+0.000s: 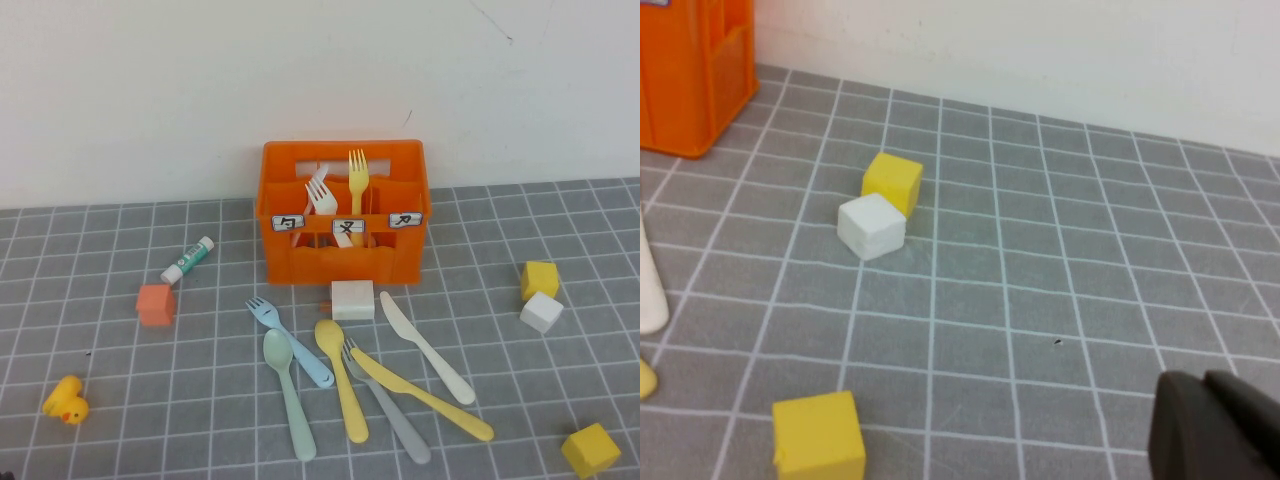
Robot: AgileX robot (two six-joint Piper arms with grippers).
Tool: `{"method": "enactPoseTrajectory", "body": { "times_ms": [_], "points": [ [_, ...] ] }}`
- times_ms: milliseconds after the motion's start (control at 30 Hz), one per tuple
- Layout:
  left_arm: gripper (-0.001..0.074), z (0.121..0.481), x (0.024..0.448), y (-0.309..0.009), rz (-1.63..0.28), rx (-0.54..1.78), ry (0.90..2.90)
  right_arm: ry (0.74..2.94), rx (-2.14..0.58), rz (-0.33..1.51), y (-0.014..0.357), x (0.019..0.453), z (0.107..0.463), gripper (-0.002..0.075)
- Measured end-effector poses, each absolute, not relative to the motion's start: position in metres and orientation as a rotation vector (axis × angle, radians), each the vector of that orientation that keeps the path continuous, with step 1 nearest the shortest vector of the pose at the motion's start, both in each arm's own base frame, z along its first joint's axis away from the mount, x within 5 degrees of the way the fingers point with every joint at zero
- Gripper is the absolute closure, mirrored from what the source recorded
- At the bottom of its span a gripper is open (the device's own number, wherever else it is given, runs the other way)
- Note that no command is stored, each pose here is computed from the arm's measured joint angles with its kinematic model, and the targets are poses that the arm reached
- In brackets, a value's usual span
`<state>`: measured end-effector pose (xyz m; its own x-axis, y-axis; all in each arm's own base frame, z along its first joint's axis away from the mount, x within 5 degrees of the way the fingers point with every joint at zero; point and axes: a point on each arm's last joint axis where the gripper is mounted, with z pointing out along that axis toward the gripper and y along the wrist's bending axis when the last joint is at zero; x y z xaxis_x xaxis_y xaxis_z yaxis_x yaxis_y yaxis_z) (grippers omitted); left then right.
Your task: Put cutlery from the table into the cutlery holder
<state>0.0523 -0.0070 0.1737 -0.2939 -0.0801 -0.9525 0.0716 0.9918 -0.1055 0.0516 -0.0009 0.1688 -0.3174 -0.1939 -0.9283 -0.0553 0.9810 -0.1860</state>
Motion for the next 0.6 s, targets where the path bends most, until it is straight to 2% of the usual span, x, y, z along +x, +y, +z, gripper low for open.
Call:
{"method": "enactPoseTrajectory", "body": {
  "times_ms": [600],
  "points": [
    [0.0735,0.1737,0.0523,-0.007,-0.149,-0.008,1.863,1.894,-0.163,-0.14,-0.0017,0.0516,0.1693,0.0727]
  ]
}}
